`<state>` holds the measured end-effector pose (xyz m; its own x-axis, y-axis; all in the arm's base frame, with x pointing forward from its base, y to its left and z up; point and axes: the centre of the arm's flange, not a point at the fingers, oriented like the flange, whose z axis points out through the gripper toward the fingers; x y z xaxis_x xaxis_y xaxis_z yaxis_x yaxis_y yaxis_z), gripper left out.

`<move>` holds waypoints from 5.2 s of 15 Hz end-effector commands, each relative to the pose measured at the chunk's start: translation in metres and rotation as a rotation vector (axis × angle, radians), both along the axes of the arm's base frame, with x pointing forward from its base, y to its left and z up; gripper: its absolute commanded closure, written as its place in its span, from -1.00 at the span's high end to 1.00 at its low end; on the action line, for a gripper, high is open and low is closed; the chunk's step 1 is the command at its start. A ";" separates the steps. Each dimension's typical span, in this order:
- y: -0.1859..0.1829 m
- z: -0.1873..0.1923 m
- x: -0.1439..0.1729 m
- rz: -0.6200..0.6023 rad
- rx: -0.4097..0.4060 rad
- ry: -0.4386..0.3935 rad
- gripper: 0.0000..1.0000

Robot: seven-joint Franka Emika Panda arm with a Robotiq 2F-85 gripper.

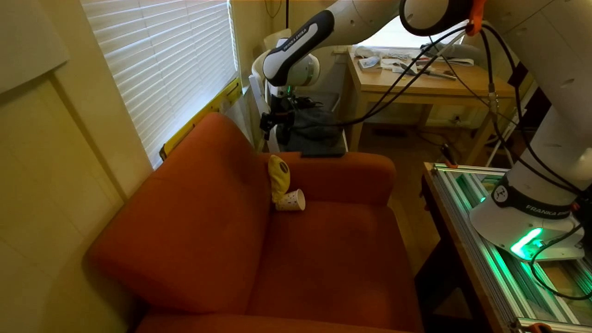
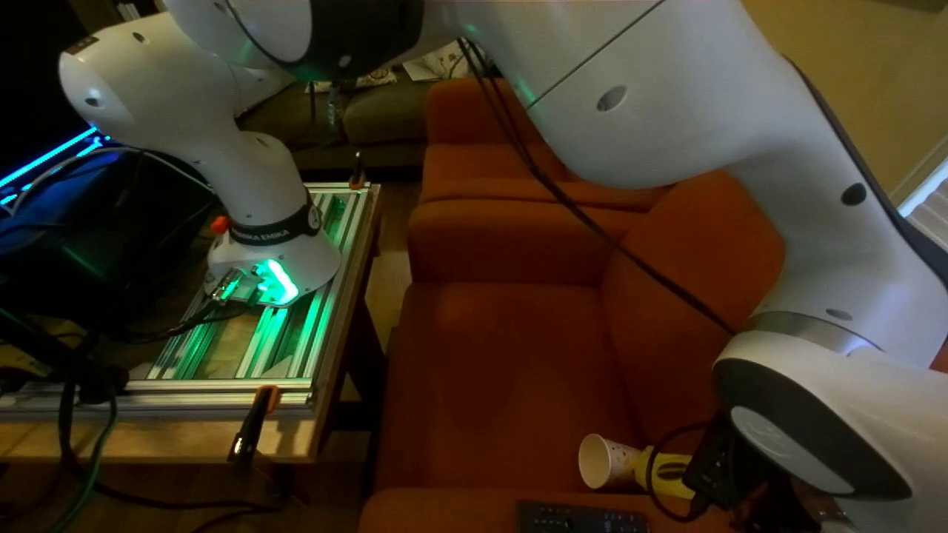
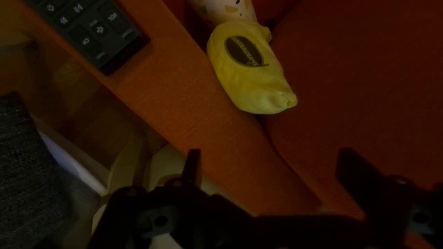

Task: Place the case on the chair's right arm

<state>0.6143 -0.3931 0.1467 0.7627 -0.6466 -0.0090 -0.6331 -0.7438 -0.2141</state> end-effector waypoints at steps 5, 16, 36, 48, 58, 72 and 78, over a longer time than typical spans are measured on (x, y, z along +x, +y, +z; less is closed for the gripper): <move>0.041 -0.021 0.029 0.105 0.011 0.086 1.00; 0.058 -0.064 0.045 0.213 -0.216 0.236 0.45; 0.055 0.001 0.035 0.279 -0.269 0.164 -0.92; 0.011 0.058 0.021 0.184 -0.331 0.124 -0.92; 0.007 0.020 0.014 0.178 -0.307 0.176 -0.91; 0.006 0.009 0.005 0.162 -0.302 0.215 0.77; 0.018 0.028 -0.003 0.167 -0.312 0.289 1.00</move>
<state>0.6235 -0.3891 0.1588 0.8581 -0.5132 -0.0137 -0.5043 -0.8476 0.1648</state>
